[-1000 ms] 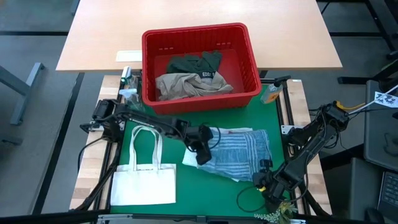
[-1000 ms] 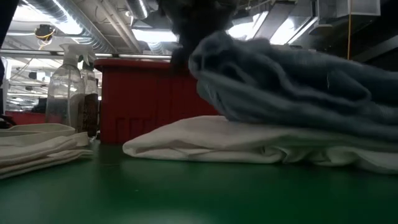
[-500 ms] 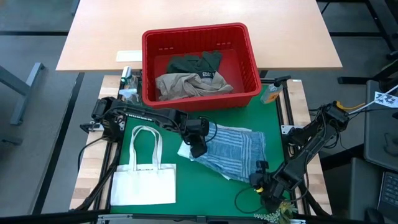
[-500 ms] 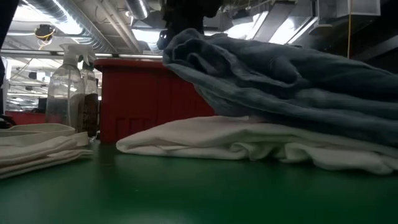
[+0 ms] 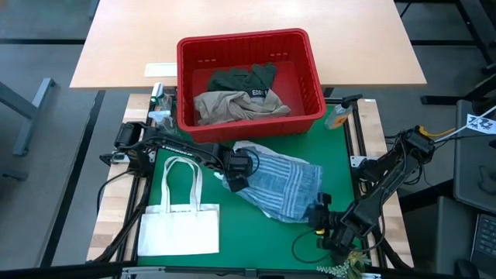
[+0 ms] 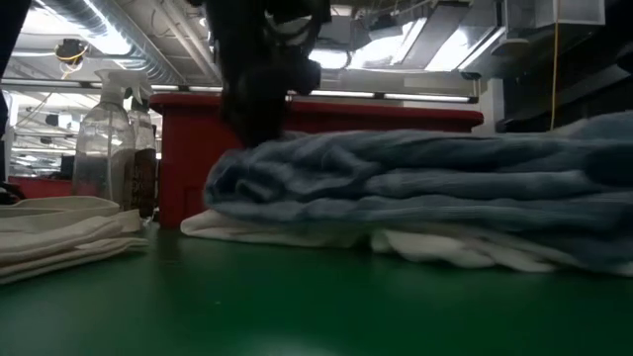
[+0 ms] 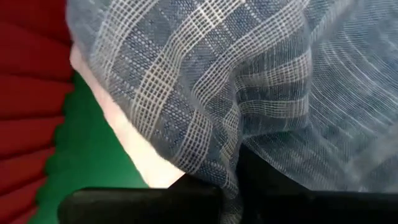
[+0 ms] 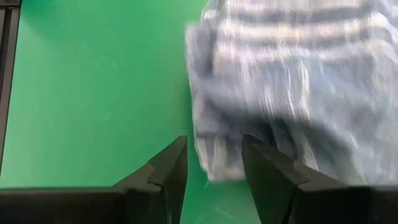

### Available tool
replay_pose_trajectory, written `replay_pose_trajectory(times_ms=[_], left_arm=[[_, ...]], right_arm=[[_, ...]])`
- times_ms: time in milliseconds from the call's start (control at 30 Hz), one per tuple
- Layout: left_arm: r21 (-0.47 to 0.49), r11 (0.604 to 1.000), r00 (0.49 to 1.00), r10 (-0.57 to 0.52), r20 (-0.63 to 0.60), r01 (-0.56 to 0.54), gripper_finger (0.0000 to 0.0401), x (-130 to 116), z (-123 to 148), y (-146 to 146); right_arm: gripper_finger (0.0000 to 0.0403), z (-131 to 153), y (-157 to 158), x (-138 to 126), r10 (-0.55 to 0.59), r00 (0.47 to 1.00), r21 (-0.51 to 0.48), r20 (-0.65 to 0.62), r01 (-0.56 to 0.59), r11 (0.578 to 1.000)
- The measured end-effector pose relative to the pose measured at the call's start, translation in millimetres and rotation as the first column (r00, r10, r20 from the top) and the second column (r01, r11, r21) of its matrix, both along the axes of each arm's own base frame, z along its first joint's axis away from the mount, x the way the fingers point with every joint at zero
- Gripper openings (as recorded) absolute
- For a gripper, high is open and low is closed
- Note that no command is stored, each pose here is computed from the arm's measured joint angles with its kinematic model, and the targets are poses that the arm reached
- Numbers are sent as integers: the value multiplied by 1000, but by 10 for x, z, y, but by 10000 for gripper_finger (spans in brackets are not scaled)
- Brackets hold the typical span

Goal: Fold Laundry from Bin
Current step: Stack the blue checkered polo shirt on top of the folded white underwear

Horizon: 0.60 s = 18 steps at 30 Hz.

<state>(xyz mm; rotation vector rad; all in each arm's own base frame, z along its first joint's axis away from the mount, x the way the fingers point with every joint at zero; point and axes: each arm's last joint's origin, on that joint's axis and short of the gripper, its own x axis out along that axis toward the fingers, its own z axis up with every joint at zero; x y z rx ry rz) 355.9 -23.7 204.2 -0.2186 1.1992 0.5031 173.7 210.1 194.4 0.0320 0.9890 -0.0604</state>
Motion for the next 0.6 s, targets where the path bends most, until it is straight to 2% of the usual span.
replay_pose_trajectory(times_ms=[200,433,600], left_arm=[[-10,1000,1000,-4,22,4,34,-30,-168,-2],[8,1000,1000,1,20,-1,121,-41,-193,5],[-106,994,1000,-17,16,19,164,11,-54,9]], right_arm=[[154,-3,5,-5,9,1000,15,-20,-9,1000],[154,-3,5,-4,10,1000,14,-19,-9,1000],[154,-3,5,-4,10,1000,14,-19,-10,1000]])
